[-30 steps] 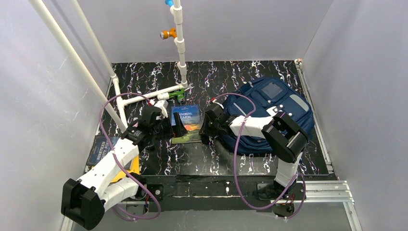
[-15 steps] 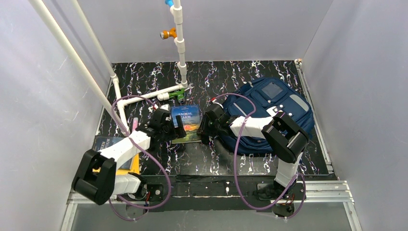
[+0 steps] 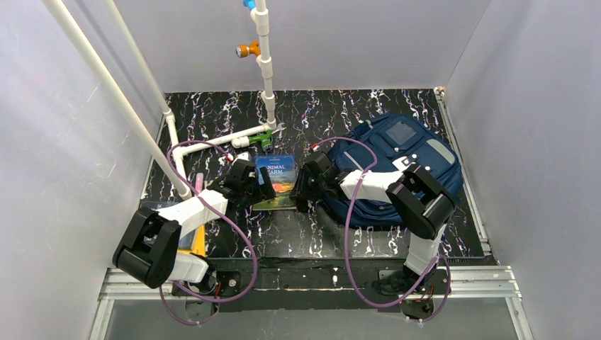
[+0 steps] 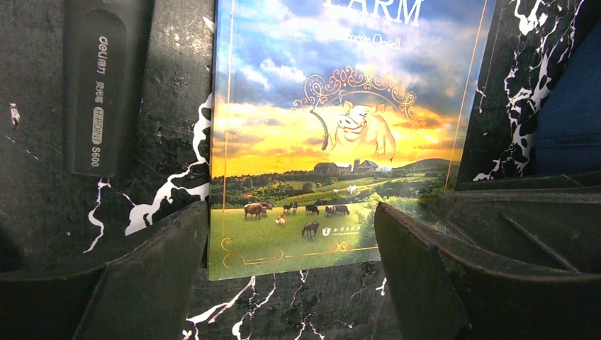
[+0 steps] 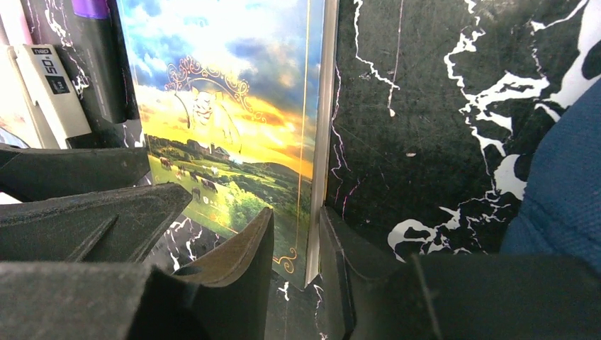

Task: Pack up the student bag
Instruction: Pick up the book from the center of the board.

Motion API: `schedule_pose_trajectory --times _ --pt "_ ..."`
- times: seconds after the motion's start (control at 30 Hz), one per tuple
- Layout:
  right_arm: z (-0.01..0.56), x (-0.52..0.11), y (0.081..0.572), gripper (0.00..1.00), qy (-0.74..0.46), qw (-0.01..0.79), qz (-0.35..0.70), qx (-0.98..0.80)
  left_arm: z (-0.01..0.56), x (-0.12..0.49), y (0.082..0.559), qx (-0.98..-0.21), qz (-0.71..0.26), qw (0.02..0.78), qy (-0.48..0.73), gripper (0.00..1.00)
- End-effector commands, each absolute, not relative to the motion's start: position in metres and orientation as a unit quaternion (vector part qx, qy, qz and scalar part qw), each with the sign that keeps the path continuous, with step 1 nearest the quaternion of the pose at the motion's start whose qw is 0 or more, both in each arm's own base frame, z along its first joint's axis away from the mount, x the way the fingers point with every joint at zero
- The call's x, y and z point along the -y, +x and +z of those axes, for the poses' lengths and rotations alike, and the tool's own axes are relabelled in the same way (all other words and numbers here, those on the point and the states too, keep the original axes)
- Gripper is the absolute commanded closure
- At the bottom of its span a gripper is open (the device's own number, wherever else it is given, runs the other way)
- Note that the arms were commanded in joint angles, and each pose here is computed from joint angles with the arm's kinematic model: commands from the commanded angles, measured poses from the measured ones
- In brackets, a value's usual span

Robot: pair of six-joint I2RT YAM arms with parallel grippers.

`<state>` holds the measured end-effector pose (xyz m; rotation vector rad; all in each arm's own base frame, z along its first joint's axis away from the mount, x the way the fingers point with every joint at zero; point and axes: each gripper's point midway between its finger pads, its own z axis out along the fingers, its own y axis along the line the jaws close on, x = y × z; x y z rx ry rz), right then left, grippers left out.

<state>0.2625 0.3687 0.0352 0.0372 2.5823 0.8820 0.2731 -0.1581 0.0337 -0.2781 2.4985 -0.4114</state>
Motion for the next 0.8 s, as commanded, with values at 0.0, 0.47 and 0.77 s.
schedule_pose_trajectory --times 0.0,0.47,0.77 --pt "0.078 -0.387 0.260 0.63 0.007 0.211 0.380 -0.900 0.021 0.160 0.261 -0.943 -0.158 0.273 -0.110 0.16" --pt "0.097 -0.407 0.255 0.63 0.036 0.191 0.464 -0.864 0.029 0.165 0.259 -0.938 -0.173 0.278 -0.109 0.16" --pt "0.079 -0.400 0.253 0.65 0.088 0.166 0.487 -0.853 0.034 0.166 0.259 -0.936 -0.180 0.281 -0.108 0.17"
